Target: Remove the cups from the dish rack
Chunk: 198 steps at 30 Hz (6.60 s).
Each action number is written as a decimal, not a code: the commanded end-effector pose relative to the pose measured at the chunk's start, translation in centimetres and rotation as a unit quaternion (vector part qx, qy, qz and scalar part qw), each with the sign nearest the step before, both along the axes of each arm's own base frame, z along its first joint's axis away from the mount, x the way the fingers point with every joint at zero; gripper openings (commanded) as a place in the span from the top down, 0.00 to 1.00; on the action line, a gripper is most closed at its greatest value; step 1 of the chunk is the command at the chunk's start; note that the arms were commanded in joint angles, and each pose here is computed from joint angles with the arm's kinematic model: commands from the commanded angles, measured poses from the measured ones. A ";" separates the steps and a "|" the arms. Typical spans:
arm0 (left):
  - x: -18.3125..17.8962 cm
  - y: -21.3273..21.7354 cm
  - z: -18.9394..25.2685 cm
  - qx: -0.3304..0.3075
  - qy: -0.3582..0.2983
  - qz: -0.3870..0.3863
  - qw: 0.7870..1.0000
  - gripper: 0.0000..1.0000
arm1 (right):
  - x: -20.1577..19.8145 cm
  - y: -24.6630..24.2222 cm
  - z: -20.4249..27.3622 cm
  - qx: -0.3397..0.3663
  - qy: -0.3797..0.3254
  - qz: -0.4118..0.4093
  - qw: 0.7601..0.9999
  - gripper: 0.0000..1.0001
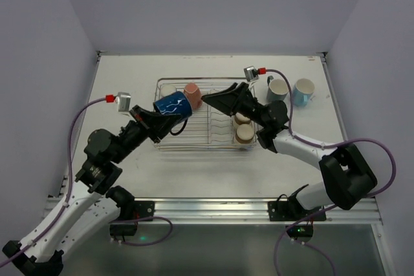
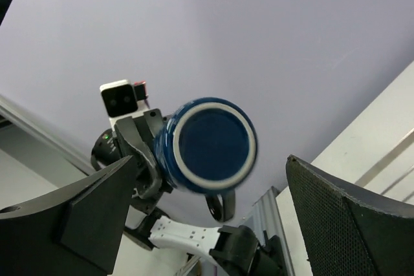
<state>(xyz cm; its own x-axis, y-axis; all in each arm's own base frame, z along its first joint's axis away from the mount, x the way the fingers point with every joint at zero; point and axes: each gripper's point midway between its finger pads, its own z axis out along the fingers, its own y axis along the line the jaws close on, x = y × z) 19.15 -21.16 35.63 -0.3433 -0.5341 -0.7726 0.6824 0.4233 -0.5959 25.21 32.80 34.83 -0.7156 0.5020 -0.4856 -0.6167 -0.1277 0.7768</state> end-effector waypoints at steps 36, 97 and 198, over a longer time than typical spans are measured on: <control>26.6 26.6 -22.8 0.338 0.392 0.418 0.747 1.00 | 2.6 -4.3 -8.6 -0.359 -0.060 -0.133 0.922 0.01; 8.8 12.0 -8.7 0.236 0.058 0.224 0.944 0.00 | 20.7 5.3 -21.7 -0.628 -0.218 -0.092 0.742 0.01; 8.5 8.2 -2.9 0.124 0.026 0.181 0.975 1.00 | 4.0 5.4 -4.9 -0.088 0.070 -0.068 0.991 0.01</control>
<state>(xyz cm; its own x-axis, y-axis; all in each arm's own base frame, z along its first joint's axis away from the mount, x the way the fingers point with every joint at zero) 26.98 -15.58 30.33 -0.3208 -0.4618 -0.8269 0.5113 0.6505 -0.5616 30.06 38.86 27.14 -0.7651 0.5023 -0.4030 -0.4001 0.1195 0.9086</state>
